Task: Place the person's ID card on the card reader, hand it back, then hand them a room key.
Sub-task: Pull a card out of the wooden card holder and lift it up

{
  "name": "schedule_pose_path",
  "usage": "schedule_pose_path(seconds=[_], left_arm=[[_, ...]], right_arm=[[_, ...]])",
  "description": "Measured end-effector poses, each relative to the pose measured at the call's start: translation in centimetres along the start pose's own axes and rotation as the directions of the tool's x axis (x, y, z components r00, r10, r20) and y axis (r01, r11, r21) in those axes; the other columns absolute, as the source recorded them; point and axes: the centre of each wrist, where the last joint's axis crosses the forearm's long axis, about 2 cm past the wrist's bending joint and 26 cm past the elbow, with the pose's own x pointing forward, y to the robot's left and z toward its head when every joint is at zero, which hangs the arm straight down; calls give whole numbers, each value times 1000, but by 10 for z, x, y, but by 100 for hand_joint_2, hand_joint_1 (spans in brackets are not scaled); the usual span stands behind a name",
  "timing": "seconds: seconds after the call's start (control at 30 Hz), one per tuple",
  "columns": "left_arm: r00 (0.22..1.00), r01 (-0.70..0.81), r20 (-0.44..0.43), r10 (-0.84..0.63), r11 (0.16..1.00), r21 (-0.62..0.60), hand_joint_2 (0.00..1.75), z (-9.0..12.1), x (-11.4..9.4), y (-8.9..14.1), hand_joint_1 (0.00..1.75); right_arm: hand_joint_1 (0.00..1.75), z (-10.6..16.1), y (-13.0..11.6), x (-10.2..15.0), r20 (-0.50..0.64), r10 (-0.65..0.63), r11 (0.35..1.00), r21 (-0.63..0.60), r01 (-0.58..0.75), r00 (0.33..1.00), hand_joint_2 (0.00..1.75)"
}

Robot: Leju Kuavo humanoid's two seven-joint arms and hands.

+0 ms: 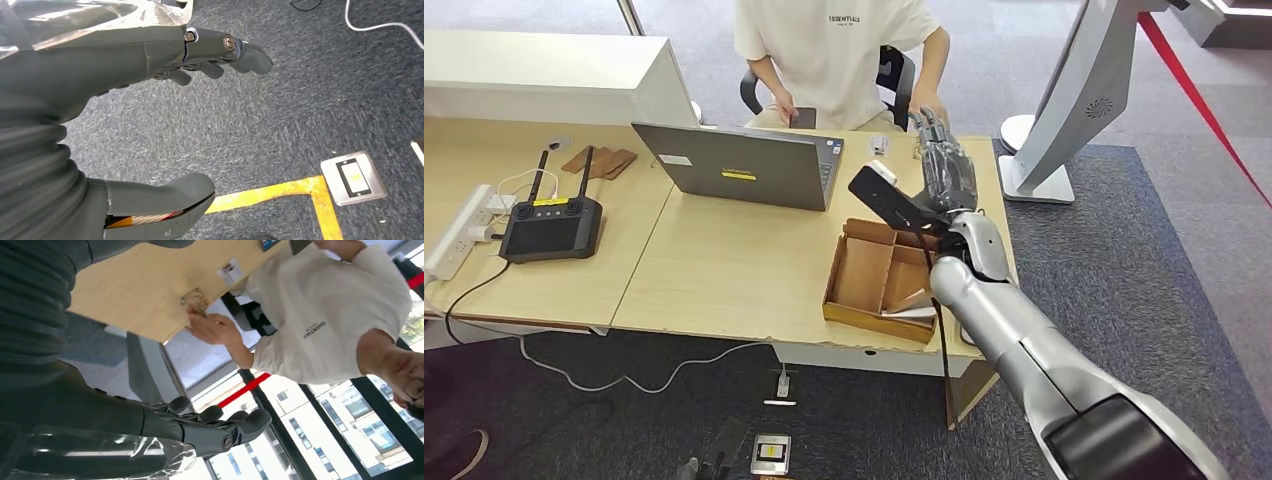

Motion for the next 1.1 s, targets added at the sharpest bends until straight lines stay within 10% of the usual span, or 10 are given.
schedule_pose_path(seconds=[0.17, 0.43, 0.8, 1.1], left_arm=[[1000, -19, -9, 19, 1000, 1, 175, 0, -9, 0, 0], [998, -58, -39, 58, 998, 12, 175, 0, -33, 2, 0], [993, -93, -68, 95, 995, 23, 175, 0, -46, 3, 0], [990, -101, -96, 103, 994, 29, 175, 1, -53, 5, 0]], right_arm=[[0, 15, 14, 3, -26, -469, 883, -34, 468, 883, 175], [0, 83, 49, -2, -111, -942, 331, -175, 927, 316, 175], [0, 138, 57, -6, -46, -997, 65, -158, 985, 58, 175], [0, 168, 57, -7, 16, -995, 100, -138, 985, 103, 175]])
